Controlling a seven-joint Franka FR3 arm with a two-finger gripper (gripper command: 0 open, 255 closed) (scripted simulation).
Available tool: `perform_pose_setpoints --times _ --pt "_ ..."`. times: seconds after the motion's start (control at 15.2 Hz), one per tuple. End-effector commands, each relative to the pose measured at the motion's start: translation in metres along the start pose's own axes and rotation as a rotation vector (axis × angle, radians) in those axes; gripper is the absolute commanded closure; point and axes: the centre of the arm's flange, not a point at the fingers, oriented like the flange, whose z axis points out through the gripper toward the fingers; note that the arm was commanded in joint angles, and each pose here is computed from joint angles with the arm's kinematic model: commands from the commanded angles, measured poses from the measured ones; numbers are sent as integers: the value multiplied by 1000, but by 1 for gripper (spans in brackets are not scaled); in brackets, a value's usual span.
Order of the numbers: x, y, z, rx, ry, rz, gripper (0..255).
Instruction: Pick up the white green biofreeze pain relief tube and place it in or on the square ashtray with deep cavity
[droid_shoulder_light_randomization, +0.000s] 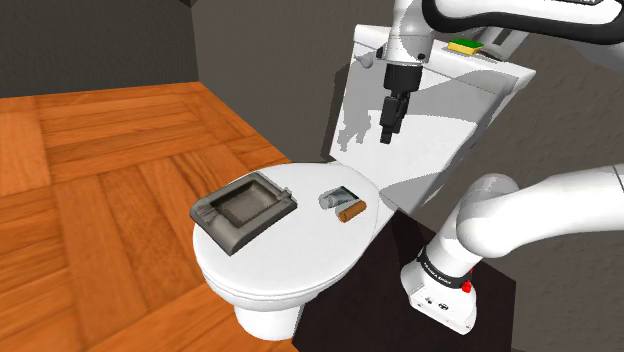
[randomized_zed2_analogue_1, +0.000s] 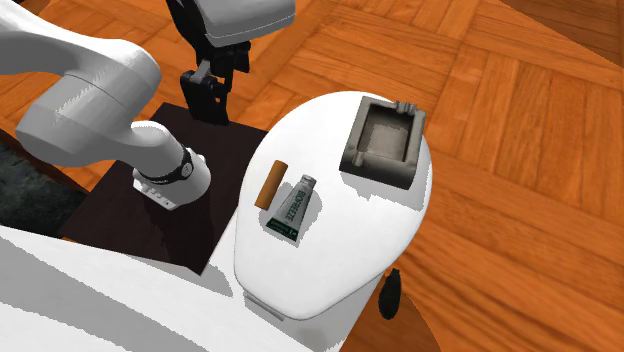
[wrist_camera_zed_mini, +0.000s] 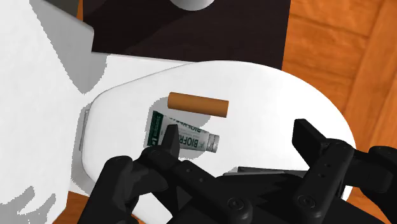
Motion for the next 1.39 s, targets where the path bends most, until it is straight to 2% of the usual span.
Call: perform_pose_setpoints --times 0.0,0.73,1.32 --pt "0 0 0 0 0 0 0" --pt "47 58 119 -28 53 -742 0" --pt "112 72 214 -51 96 -1349 0"
